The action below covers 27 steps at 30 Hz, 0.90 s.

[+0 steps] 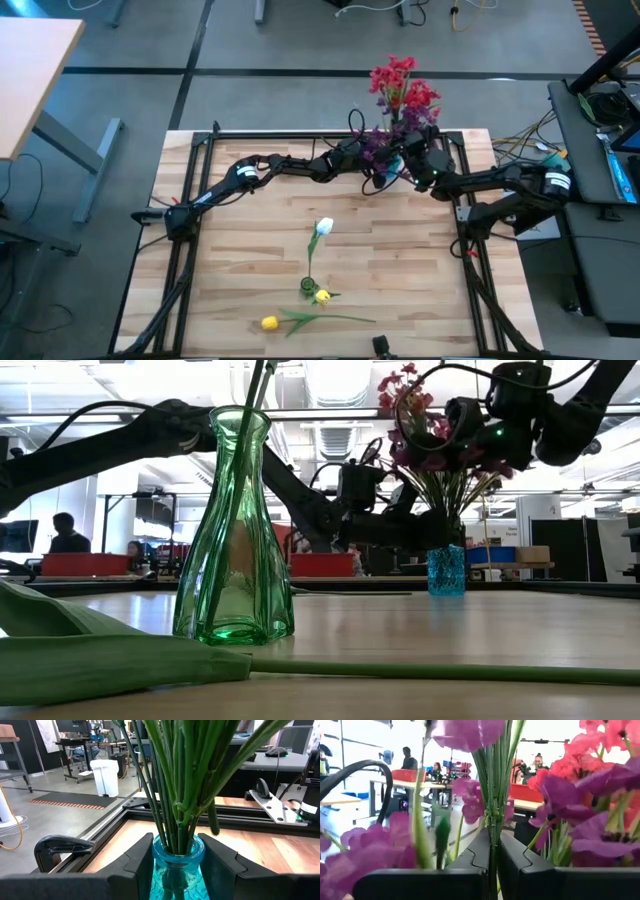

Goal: Sort flowers into vase by color
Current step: Put the red flowers into the blue vase

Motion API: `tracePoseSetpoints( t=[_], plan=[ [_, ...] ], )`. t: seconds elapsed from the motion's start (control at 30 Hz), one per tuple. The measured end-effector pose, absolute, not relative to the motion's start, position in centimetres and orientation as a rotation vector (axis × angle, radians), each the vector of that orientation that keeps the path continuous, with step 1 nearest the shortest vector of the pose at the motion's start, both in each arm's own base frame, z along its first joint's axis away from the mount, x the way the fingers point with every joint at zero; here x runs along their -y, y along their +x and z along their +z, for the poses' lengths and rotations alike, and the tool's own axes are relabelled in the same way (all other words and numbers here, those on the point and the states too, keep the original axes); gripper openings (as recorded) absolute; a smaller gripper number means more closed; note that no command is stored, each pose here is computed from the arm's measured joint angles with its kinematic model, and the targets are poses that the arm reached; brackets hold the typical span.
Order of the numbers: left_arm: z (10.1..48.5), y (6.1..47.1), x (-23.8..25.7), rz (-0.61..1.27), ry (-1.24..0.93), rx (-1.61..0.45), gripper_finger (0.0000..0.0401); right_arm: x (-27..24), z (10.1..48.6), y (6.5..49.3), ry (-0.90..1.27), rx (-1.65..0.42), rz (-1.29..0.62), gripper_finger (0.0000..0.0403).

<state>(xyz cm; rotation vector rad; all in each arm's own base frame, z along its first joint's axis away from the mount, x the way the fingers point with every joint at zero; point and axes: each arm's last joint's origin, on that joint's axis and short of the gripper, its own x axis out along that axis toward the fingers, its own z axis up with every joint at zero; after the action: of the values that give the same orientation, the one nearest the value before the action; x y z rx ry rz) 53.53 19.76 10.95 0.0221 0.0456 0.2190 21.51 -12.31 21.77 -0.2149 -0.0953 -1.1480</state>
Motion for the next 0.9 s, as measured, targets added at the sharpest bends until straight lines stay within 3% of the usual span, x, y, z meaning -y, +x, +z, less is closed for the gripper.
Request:
tracePoseSetpoints(
  t=[0.43,0.9],
  plan=[
    [10.9,53.5,-19.7,0.218,0.026,-0.046,0.0118,11.5,22.5,20.8,-0.194,0.149,-1.173,0.0012],
    [10.9,53.5,-19.7,0.217,0.029,-0.047,0.0117,9.6,21.3,17.3,-0.191,0.358,-1.104,0.0012]
  ],
)
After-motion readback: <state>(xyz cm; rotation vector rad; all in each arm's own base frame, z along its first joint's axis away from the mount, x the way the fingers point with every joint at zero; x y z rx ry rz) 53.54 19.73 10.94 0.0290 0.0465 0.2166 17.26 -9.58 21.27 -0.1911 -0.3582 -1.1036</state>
